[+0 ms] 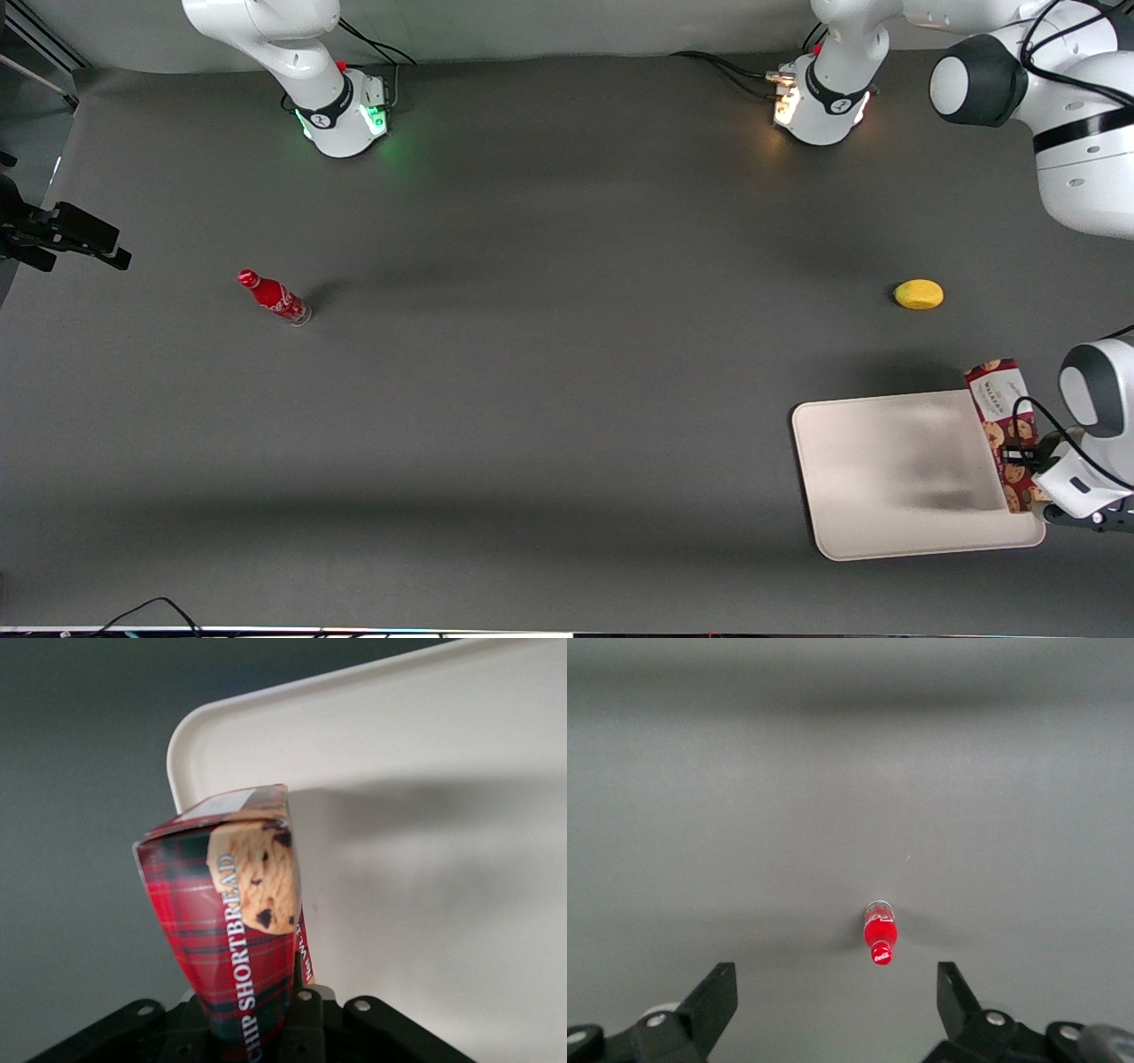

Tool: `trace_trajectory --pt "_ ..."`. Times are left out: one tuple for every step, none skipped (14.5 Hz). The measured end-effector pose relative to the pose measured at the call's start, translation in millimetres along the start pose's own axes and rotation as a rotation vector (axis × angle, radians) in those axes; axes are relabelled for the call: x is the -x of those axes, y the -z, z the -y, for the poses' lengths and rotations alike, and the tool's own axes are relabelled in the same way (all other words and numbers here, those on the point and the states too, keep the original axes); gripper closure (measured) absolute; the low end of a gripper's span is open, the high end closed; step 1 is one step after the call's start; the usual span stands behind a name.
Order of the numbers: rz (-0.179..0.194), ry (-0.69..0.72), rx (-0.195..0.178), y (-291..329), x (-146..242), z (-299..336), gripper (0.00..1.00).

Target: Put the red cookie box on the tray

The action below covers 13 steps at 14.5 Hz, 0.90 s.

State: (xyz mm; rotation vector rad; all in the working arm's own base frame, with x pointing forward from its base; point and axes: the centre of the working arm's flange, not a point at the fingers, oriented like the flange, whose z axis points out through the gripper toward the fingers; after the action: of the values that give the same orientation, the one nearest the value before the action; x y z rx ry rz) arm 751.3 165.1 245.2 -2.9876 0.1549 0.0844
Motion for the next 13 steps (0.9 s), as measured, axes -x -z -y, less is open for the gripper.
trace_trajectory --pt "-0.013 -0.005 -0.003 -10.5 -0.9 -1.0 0.77" --pt "-0.019 -0.008 -0.004 -18.8 -1.7 -2.3 0.67" --pt "-0.019 -0.008 -0.003 -21.7 -1.9 -2.8 0.58" --pt "-0.019 -0.007 -0.004 -19.9 -2.1 -1.8 0.48" --pt "-0.010 -0.005 -0.003 -14.9 -1.1 -0.3 0.37" --pt "0.015 -0.001 0.002 -3.9 1.3 1.9 0.27" --pt "0.044 0.005 0.008 14.9 4.1 5.3 0.18" --pt "0.069 0.013 0.012 42.5 7.9 9.8 0.06" --pt "0.082 0.023 0.015 78.9 13.3 15.0 0.00" --pt "0.084 0.032 0.015 117.3 20.8 19.3 0.00" --pt "0.074 0.040 0.015 158.7 30.8 22.5 0.00" --pt "0.062 0.046 0.015 198.1 42.7 23.9 0.00" --pt "0.059 0.050 0.019 234.1 57.1 23.0 0.00"
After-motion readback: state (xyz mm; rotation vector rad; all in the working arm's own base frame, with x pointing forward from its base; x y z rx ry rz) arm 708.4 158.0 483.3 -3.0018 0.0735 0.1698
